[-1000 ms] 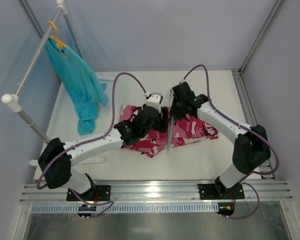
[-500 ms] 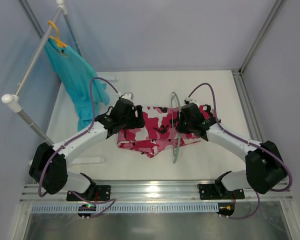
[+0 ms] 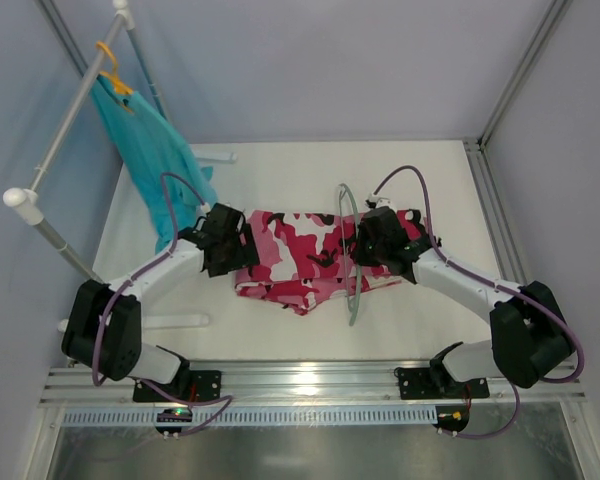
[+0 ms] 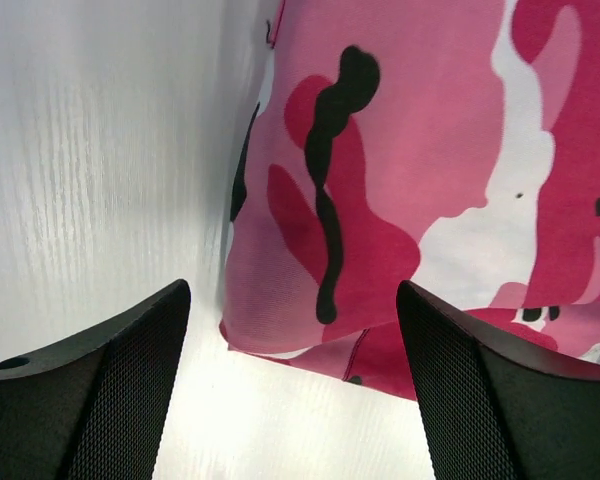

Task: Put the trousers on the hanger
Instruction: Place trousers on hanger

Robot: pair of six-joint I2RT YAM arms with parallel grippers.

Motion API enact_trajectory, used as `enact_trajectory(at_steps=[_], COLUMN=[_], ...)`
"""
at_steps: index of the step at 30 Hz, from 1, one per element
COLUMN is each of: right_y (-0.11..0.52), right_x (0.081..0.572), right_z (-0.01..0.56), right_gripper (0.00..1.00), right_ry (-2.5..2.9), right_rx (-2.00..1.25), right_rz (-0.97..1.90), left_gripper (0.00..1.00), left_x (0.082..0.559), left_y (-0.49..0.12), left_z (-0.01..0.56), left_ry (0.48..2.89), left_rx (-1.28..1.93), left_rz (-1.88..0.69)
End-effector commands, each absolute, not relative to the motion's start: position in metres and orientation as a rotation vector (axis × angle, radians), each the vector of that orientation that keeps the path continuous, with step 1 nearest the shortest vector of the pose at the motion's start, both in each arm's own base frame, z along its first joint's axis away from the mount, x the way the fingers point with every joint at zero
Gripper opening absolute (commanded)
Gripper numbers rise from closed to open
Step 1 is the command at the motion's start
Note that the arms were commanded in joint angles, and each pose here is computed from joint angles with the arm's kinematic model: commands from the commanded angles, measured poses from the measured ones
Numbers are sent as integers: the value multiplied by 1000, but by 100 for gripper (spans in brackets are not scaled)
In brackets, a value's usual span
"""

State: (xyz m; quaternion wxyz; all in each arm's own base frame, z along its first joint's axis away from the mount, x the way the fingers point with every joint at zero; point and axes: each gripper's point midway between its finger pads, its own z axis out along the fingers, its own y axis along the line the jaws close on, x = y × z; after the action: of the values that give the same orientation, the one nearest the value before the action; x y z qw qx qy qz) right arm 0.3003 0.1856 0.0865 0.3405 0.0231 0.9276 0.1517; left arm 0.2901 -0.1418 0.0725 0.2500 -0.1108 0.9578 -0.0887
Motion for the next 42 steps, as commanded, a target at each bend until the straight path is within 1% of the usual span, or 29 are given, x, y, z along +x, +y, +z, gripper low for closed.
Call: enact_trajectory(at_steps=[1, 2, 3, 5, 6, 8, 9, 10, 12, 13, 15, 16, 17, 18, 19, 20, 21, 24, 29, 32, 35, 37, 39, 40, 41, 42], right_y=[173, 172, 171, 170, 170, 170, 170, 170, 169, 170, 170, 171, 170, 170, 171, 170, 170, 169, 165, 161, 161, 164, 166, 167, 168, 167], right_x=[292, 292, 291, 291, 291, 290, 290, 289, 289, 289, 289, 289, 289, 290, 290, 290, 291, 291, 290, 291, 291, 290, 290, 289, 289, 289], right_z=[65, 64, 63, 62, 61, 61, 61, 61, 63, 64, 65, 66, 66, 66, 66, 65, 65, 64, 63, 62, 64, 64, 66, 66, 67, 66], right_gripper=[4, 4, 4, 4, 4, 4, 4, 4, 4, 4, 4, 4, 4, 4, 4, 4, 4, 4, 4, 4, 4, 4, 4, 4, 4, 4], right_ry=[2457, 2457, 2461, 2460, 2463, 2465, 2464, 2464, 2457, 2456, 2454, 2452, 2451, 2452, 2449, 2450, 2449, 2451, 2452, 2451, 2449, 2453, 2446, 2447, 2444, 2446], right_rx=[4, 0, 0, -3, -1, -3, -5, -3, -1, -1, -5, -5, -4, -3, -4, -2, -1, -1, 4, 11, 9, 11, 12, 12, 14, 15], right_rz=[301, 293, 289, 284, 283, 284, 288, 288, 292, 295, 298, 303, 301, 302, 303, 301, 303, 299, 292, 285, 293, 315, 335, 343, 347, 347], left_gripper=[83, 81, 71, 62, 60, 59, 60, 64, 66, 66, 66, 64, 59, 41, 34, 27, 16, 1, 0, 0, 1, 6, 7, 6, 5, 3], left_x=[281, 279, 278, 275, 272, 270, 272, 277, 276, 284, 290, 287, 285, 285, 288, 281, 280, 270, 264, 267, 280, 300, 315, 329, 335, 342], left_y=[-144, -140, -138, -130, -126, -124, -125, -127, -126, -131, -144, -156, -165, -168, -170, -168, -166, -155, -133, -129, -137, -146, -145, -150, -152, -147], left_z=[60, 50, 45, 34, 31, 35, 45, 58, 82, 100, 120, 125, 125, 122, 114, 98, 87, 50, 18, 17, 36, 66, 82, 100, 104, 96], left_ry=[2657, 2677, 2686, 2710, 2719, 2731, 2709, 2688, 2657, 2616, 2564, 2554, 2554, 2555, 2557, 2593, 2617, 2719, 2786, 2786, 2739, 2644, 2600, 2564, 2560, 2577], left_rx=[-342, -376, -408, -456, -464, -451, -439, -418, -391, -365, -316, -275, -267, -277, -290, -312, -328, -384, -477, -491, -466, -424, -410, -398, -372, -374], left_rz=[-299, -308, -318, -297, -275, -254, -273, -288, -288, -304, -388, -471, -546, -568, -579, -564, -541, -457, -301, -265, -318, -399, -382, -400, -396, -332])
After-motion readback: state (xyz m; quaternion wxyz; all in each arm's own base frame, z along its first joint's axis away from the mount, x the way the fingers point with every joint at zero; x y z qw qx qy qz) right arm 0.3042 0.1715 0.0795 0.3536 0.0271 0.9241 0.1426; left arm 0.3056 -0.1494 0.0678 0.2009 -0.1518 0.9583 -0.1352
